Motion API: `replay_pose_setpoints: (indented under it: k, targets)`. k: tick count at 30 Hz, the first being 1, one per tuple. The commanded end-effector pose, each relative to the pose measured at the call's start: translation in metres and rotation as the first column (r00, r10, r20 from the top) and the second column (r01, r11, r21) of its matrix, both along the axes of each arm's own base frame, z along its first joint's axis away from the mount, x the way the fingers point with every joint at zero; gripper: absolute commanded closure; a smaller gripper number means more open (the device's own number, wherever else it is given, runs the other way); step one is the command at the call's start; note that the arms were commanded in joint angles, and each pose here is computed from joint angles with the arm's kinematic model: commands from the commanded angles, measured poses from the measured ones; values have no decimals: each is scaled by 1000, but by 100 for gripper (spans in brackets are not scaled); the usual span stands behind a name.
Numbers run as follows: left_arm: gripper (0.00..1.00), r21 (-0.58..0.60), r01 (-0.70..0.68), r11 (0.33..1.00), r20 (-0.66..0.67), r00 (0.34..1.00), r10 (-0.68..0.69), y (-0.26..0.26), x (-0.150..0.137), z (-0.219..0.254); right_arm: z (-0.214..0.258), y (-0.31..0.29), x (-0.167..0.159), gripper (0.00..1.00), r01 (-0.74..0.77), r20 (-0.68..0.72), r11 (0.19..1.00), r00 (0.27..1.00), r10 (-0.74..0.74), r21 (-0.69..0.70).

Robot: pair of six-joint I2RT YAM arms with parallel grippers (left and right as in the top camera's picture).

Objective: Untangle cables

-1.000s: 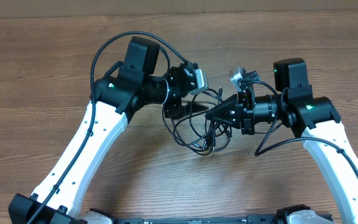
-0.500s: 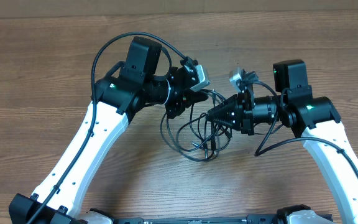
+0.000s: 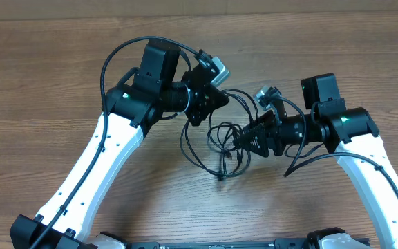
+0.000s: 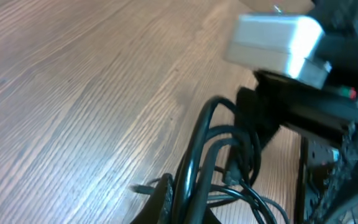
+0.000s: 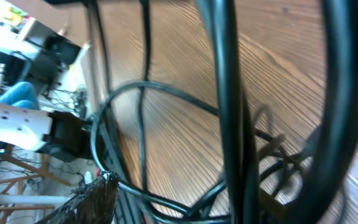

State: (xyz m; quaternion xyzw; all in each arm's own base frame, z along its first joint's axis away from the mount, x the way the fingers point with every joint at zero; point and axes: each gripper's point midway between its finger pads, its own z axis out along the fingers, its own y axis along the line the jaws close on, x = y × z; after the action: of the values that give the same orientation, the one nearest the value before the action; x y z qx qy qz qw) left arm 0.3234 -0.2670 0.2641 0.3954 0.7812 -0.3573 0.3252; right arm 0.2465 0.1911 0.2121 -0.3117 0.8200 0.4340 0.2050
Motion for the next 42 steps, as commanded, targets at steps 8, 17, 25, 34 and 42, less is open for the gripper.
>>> replay_pose_setpoints:
  k: [8, 17, 25, 34, 42]
  targets:
    - [96, -163, -327, 931, -98, 944, 314, 40, 35, 58, -19, -15, -1, 46, 46, -36, 990, 998, -51, -130]
    - [96, -260, -463, 847, -91, 885, 456, 93, 34, 105, -23, -18, -3, 50, 52, -51, 986, 997, -61, -159]
    - [96, -306, -435, 847, -37, 894, 446, 96, 12, 132, -23, -18, -4, 49, 64, -69, 985, 995, -76, -158]
    - [96, -324, -399, 858, -36, 911, 410, 92, 4, 137, -24, -19, -6, 48, 62, -81, 985, 994, -76, -161]
    - [96, -296, -447, 844, -46, 890, 454, 98, 8, 130, -25, -19, -8, 45, 60, -93, 985, 993, -76, -165]
